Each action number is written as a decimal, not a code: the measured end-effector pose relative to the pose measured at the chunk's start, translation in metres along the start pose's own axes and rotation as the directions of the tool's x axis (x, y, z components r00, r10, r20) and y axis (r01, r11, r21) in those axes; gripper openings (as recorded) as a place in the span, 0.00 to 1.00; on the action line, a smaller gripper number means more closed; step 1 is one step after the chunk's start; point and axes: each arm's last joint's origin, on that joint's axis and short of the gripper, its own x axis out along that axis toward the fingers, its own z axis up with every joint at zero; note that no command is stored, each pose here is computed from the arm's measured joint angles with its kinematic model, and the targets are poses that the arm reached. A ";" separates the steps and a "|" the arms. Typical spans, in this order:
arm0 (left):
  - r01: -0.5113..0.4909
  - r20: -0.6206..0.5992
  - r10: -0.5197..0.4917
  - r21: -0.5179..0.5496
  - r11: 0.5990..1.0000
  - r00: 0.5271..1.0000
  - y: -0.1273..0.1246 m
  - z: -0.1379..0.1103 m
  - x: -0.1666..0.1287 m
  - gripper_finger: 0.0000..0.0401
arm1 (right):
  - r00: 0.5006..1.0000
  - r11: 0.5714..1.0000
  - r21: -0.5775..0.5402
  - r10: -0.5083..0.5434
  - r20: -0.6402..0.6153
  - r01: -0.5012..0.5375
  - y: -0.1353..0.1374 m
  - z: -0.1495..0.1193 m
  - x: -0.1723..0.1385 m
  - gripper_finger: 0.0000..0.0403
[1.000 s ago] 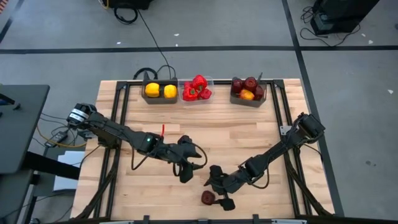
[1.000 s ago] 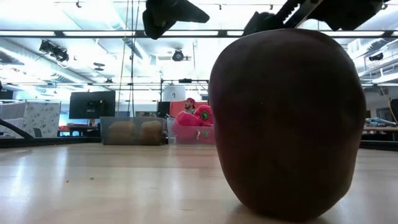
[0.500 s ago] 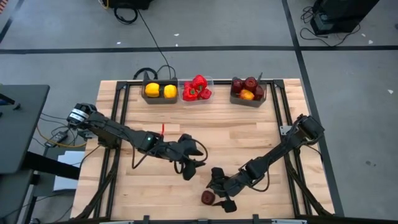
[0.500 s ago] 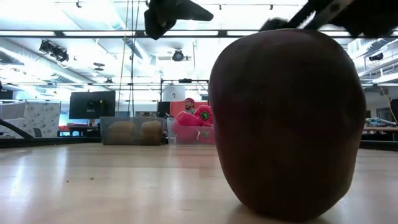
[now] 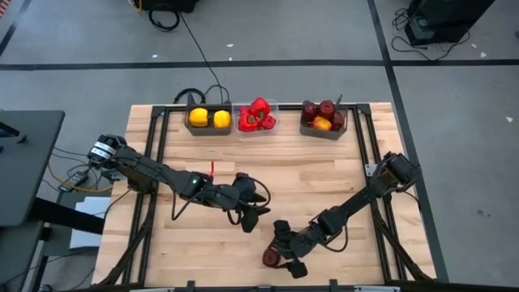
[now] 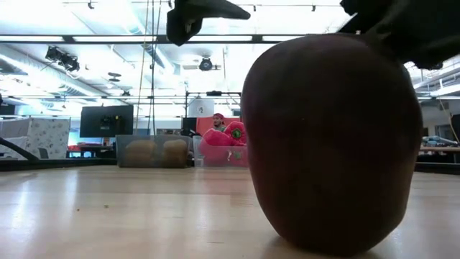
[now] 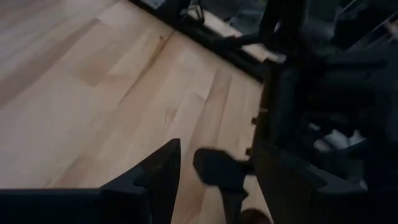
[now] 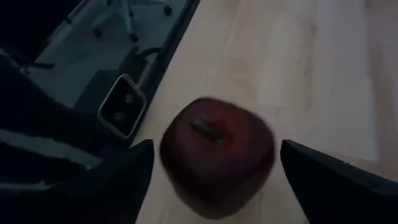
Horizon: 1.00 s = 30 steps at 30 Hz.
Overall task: Sort produce into baskets
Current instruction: Put the red apple into the right black bin
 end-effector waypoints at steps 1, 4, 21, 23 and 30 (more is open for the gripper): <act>0.006 0.008 -0.006 -0.009 1.000 1.000 -0.001 0.001 0.000 0.51 | 1.000 1.000 -0.002 0.008 -0.005 -0.008 0.000 0.000 0.000 0.87; 0.018 0.007 -0.018 -0.050 0.999 1.000 0.000 0.002 0.001 0.51 | 1.000 0.999 -0.032 0.026 -0.015 -0.027 0.001 -0.001 0.000 0.80; -0.002 0.038 0.006 -0.114 0.993 0.999 0.026 0.026 0.009 0.51 | 0.999 1.000 0.029 0.006 -0.039 -0.005 -0.014 0.005 -0.004 0.54; -0.033 0.017 0.035 -0.101 0.994 0.999 0.031 0.026 0.010 0.51 | 0.999 0.998 0.053 0.014 -0.042 -0.012 -0.016 0.006 -0.006 0.53; -0.116 -0.027 0.114 -0.105 0.988 0.993 0.049 0.030 0.012 0.51 | 0.995 0.995 0.069 -0.073 -0.075 0.078 -0.023 0.017 -0.029 0.52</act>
